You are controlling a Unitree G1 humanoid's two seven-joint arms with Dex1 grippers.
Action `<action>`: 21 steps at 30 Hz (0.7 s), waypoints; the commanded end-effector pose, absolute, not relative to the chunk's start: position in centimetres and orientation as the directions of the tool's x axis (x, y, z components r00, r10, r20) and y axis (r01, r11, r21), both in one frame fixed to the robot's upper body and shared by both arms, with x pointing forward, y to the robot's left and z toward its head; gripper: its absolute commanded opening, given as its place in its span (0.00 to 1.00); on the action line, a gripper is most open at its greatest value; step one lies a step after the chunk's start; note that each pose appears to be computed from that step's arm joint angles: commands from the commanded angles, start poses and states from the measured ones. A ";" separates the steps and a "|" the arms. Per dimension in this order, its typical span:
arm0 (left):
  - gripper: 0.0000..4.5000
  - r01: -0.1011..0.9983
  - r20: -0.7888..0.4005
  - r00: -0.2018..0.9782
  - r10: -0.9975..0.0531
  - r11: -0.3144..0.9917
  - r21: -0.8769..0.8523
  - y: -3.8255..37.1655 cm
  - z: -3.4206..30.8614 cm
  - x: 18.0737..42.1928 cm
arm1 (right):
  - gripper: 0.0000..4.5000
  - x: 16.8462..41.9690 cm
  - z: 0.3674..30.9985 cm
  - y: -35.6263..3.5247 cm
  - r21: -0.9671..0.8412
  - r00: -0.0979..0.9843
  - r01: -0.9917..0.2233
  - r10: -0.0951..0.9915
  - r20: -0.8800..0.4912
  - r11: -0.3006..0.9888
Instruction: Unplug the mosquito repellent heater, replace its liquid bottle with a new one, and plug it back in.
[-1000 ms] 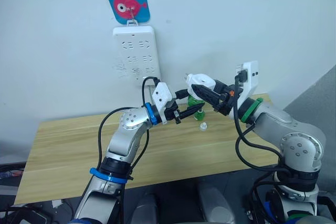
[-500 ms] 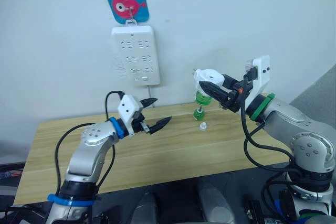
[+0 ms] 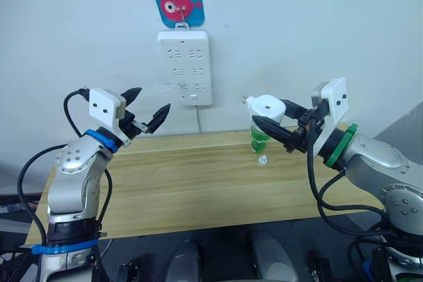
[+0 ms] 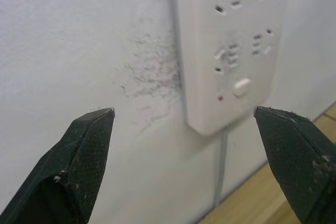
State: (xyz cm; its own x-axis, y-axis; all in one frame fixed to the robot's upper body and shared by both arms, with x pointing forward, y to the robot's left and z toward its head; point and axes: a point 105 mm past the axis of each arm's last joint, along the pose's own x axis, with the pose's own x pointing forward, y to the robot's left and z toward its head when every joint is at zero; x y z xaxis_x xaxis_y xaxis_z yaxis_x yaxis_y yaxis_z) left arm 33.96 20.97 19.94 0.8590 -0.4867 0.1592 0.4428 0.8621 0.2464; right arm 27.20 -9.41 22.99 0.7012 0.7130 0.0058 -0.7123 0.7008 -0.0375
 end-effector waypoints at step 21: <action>0.86 0.597 0.117 0.754 -0.647 0.748 0.291 18.0 22.2 38.2 | 0.66 25.5 24.5 -8.2 -0.112 0.676 -0.727 0.735 0.060 0.677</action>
State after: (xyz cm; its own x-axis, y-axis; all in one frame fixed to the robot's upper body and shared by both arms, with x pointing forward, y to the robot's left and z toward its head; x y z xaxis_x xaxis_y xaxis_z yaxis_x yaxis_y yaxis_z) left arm 38.13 18.87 20.83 0.7854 -0.6109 0.1000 0.5741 0.7792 0.2514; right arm 26.37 -8.66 23.51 0.6961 0.7177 0.0182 -0.7146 0.6951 -0.0792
